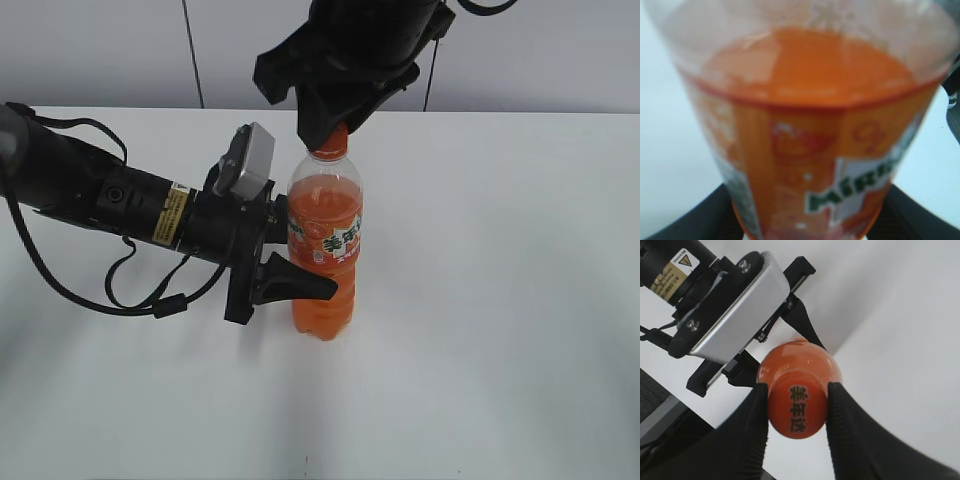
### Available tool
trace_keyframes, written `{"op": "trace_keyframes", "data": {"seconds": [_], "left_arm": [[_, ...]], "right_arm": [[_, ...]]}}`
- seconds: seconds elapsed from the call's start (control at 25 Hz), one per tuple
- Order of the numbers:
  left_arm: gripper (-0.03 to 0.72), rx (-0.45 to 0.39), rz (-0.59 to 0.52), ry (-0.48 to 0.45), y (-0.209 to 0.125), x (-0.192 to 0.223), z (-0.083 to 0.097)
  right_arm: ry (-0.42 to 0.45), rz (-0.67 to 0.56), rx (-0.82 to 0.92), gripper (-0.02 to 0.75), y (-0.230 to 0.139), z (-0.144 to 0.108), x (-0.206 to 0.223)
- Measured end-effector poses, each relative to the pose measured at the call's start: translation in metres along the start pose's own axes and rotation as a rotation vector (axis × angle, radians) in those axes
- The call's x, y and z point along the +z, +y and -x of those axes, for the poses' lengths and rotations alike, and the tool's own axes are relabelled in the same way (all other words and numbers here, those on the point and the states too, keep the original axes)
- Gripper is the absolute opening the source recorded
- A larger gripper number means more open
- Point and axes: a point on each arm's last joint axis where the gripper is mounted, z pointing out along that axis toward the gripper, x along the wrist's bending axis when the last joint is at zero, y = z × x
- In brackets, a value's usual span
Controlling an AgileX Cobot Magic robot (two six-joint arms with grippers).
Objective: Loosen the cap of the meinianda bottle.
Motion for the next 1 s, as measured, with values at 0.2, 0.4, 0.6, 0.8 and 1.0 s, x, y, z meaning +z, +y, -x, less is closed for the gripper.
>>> {"op": "trace_keyframes", "data": {"seconds": [0.2,0.4,0.6,0.8,1.0], "left_arm": [[0.401,0.002,-0.001,0.0,0.0003,-0.0002,0.0],[0.401,0.003,-0.003,-0.002,0.0002,-0.0002,0.0002],[0.401,0.003,-0.003,-0.002,0.0002,-0.0002,0.0002],[0.401,0.004,-0.003,-0.002,0.0003,0.0,0.0003],[0.401,0.004,-0.003,-0.002,0.0006,-0.0002,0.0003]], "right_arm": [[0.01,0.001,-0.123,0.266,0.0,-0.0009,0.0],[0.014,0.002,-0.539,0.266,0.0001,-0.0013,-0.0008],[0.008,0.0,-0.936,0.266,0.0001,-0.0007,-0.0015],[0.007,0.001,-1.114,0.266,0.0002,-0.0007,-0.0018],[0.007,0.002,-1.152,0.266,0.0003,-0.0007,-0.0018]]}}
